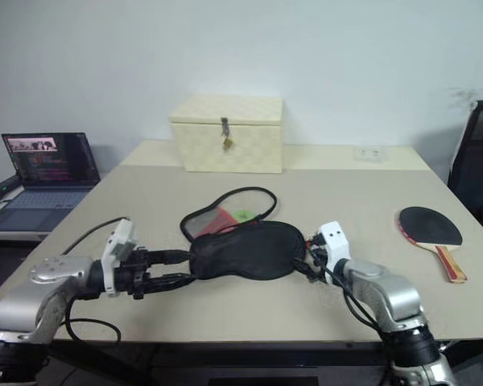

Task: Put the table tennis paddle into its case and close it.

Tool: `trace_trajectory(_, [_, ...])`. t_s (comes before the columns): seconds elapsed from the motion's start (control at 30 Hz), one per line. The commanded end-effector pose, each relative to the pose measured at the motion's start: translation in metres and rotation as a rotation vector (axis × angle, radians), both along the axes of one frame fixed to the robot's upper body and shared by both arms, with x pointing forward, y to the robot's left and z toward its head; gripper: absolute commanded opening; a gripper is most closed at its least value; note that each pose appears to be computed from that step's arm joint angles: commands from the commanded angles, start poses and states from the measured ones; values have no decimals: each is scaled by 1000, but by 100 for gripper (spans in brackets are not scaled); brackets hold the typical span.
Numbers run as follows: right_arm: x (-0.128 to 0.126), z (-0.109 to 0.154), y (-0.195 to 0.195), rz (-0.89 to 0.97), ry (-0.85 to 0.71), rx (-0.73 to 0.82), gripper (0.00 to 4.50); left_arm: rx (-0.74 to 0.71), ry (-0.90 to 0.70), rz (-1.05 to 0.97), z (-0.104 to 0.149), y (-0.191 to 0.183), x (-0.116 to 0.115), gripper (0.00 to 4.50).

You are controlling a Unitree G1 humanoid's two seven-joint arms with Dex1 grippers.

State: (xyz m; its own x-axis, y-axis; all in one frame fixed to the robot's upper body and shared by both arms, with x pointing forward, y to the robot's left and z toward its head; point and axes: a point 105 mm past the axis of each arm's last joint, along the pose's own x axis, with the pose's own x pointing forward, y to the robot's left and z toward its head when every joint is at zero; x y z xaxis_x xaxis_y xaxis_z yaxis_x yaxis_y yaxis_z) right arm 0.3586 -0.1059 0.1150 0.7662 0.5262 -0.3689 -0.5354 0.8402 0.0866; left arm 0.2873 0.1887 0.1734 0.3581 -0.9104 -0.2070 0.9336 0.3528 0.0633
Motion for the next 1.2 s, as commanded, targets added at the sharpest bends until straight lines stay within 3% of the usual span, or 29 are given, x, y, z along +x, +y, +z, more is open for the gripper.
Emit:
trace_trajectory(0.03, [10,2,5,-44,-20,-26,407,-27,-53,-35,22,-5,-12,301])
trace_trajectory(0.3, [1,-19,26,-15,99,15,407,-5,-27,-90,24,-14,-34,301])
trace_trajectory(0.5, [-8,-6,61,52,161,173,407,-4,-28,-79,23,-16,-35,301])
trace_trajectory(0.8, [1,4,81,9,217,311,407,-10,-35,-81,20,-22,-33,301])
trace_trajectory(0.9, [2,4,82,-2,227,330,347,-11,-37,-84,19,-24,-33,304])
trace_trajectory(1.2, [6,11,56,31,250,294,32,-15,-35,-89,16,-29,-33,304])
